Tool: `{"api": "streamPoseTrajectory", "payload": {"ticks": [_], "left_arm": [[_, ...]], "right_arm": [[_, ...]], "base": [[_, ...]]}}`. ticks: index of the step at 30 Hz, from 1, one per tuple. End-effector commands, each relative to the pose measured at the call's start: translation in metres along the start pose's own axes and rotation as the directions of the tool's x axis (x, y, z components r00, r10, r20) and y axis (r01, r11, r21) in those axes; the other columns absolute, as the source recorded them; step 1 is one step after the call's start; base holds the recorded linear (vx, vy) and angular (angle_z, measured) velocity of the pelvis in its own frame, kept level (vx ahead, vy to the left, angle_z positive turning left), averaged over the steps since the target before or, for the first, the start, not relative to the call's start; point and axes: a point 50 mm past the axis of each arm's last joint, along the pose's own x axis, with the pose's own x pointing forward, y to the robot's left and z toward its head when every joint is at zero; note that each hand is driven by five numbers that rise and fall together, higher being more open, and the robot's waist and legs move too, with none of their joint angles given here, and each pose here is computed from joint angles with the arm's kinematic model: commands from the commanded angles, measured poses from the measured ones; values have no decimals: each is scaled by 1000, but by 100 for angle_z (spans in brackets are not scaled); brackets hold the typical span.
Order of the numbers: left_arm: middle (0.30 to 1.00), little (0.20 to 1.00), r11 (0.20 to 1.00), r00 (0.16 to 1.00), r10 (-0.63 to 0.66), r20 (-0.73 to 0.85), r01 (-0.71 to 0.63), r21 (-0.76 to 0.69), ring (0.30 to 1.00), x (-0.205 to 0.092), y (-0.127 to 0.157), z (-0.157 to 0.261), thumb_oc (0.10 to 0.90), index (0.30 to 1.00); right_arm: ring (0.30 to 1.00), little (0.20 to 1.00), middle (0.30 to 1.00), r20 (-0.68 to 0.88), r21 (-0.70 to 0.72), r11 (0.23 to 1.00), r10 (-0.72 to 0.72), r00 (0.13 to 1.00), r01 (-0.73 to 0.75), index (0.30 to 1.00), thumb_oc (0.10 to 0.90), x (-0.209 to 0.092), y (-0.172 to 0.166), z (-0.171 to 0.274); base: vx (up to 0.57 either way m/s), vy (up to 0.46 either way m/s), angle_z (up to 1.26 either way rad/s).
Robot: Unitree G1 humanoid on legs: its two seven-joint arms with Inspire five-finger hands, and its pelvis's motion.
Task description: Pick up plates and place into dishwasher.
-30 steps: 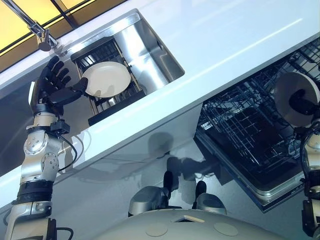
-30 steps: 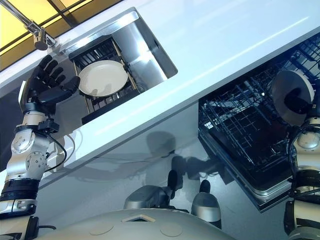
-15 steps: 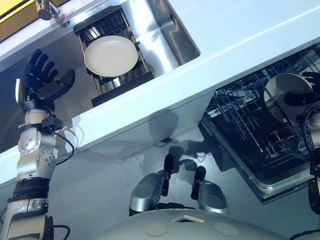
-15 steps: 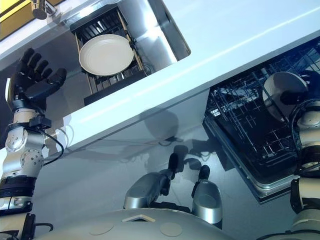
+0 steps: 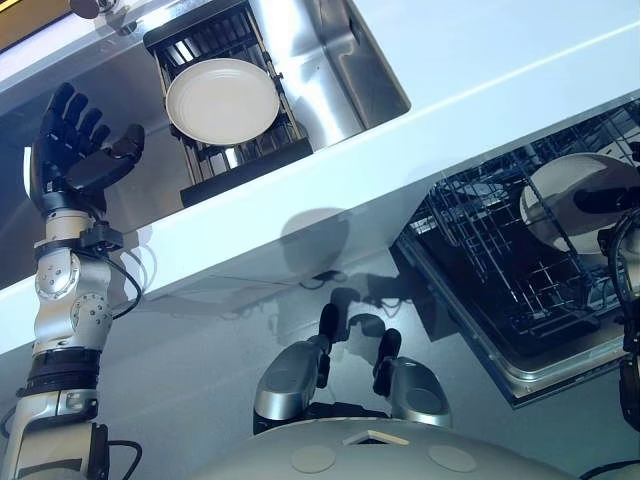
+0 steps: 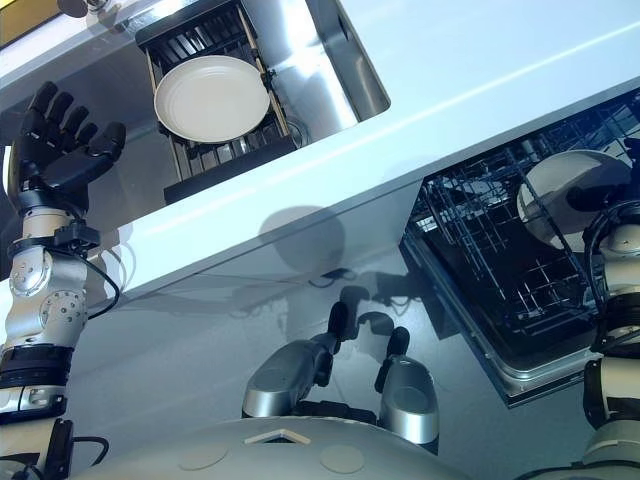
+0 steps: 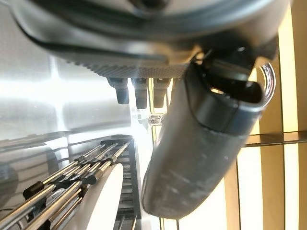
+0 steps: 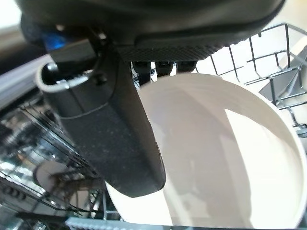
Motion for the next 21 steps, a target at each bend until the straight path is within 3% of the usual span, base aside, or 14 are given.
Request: {"api": "streamPoseTrajectory", "payload": {"ticks": [1, 9, 14, 21], "left_arm": [[900, 900, 1000, 953, -23, 303, 20, 13, 900, 13, 6, 63, 800, 900], [900, 900, 989, 954, -48, 296, 4, 148, 900, 15, 8, 67, 800, 900], [900, 900, 955, 976, -39, 214, -26, 294, 900, 22, 17, 67, 800, 900], [900, 900, 862, 993, -34, 114, -28, 506, 900, 32, 28, 72, 800, 900]], "right_arm": [[900, 900, 900, 254, 202, 973, -161, 954, 111, 900, 800, -5, -26, 48], [900, 900, 900, 414, 500, 866, -258, 873, 19, 900, 800, -34, -20, 74], [900, 900, 900, 467, 557, 828, -253, 847, -60, 900, 800, -48, -17, 69], [900, 900, 900, 544, 495, 861, -204, 814, -115, 900, 800, -60, -13, 74]], "base": [[-22, 79, -4], [-22, 128, -9], [3, 208, -19], [7, 168, -25]]}}
